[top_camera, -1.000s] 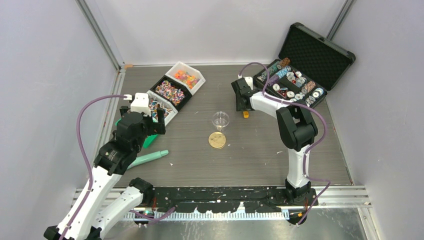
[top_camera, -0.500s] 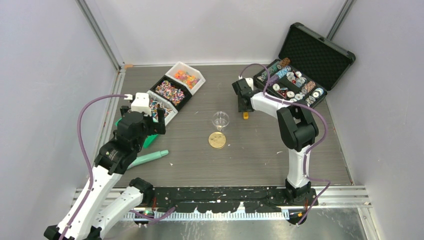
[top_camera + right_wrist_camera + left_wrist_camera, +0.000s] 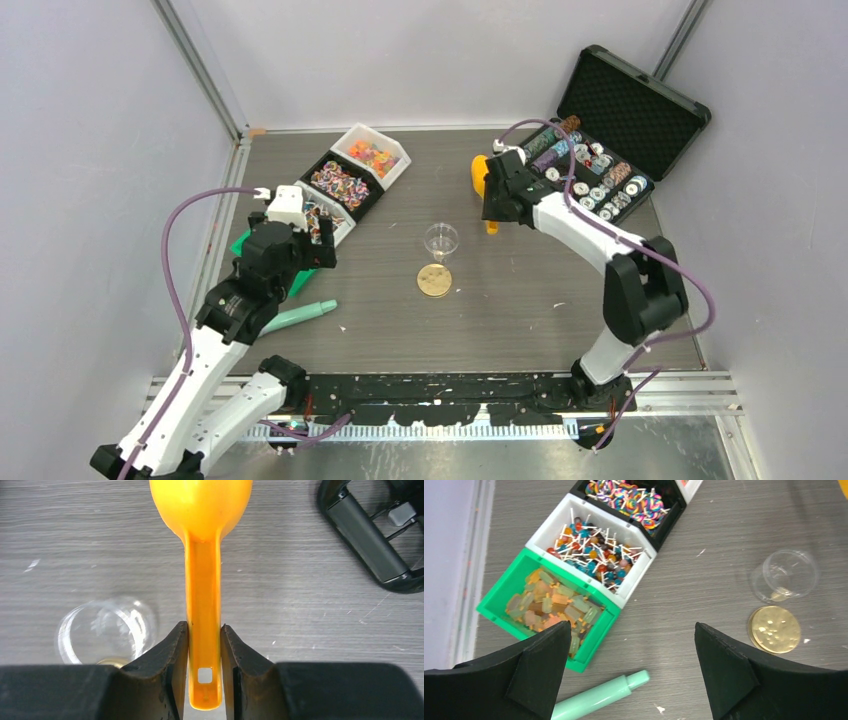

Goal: Pack the candies
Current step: Pick up the spatula from the center of the board.

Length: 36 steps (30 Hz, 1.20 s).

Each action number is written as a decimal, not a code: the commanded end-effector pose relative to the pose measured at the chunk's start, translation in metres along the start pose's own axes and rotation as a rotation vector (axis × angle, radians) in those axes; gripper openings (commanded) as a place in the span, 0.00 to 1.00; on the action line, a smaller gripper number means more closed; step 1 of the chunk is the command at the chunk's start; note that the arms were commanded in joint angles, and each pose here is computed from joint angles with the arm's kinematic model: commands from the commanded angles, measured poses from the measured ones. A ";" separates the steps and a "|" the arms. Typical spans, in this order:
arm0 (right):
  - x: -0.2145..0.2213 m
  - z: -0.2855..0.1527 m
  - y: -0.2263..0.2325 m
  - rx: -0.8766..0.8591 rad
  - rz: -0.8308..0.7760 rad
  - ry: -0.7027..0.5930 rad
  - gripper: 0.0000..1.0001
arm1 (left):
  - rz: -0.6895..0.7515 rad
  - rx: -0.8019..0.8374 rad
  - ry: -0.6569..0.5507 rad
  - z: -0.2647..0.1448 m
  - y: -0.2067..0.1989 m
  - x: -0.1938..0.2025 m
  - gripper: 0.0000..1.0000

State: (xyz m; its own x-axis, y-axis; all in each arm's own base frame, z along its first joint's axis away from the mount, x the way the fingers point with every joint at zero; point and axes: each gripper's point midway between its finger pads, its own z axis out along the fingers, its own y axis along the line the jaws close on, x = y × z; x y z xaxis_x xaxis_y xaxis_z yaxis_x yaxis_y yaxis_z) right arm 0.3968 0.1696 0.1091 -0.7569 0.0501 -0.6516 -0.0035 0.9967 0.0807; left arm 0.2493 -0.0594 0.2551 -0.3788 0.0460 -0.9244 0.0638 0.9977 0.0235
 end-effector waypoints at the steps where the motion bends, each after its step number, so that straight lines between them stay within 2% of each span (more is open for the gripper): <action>1: -0.020 -0.055 0.027 -0.201 0.096 -0.070 0.02 | -0.138 0.102 -0.076 0.000 -0.024 -0.023 0.94; 10: -0.028 -0.155 0.096 -0.742 0.316 -0.079 0.01 | -0.300 0.314 0.008 -0.001 -0.076 -0.050 0.92; 15: -0.036 -0.203 0.117 -1.010 0.456 -0.104 0.01 | -0.434 0.439 0.002 -0.005 -0.100 -0.071 0.90; 19: -0.039 -0.236 0.120 -1.132 0.496 -0.120 0.00 | -0.595 0.537 0.001 -0.006 -0.110 -0.090 0.88; 27: -0.041 -0.296 0.131 -1.370 0.512 -0.124 0.00 | -0.969 0.813 -0.001 0.013 -0.127 -0.120 0.75; 36: -0.021 -0.319 0.155 -1.474 0.495 -0.031 0.01 | -1.021 1.012 -0.029 0.024 -0.145 -0.143 0.74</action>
State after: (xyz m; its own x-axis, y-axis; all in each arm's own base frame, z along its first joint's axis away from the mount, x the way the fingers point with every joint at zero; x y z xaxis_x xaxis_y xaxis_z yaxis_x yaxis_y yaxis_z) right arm 0.2233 0.2965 0.3506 -0.8569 0.3934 -0.3332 -0.3452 0.0421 0.9376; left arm 0.3302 -0.2032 0.3139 -0.6502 -0.6786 -0.3417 0.1959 0.2849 -0.9383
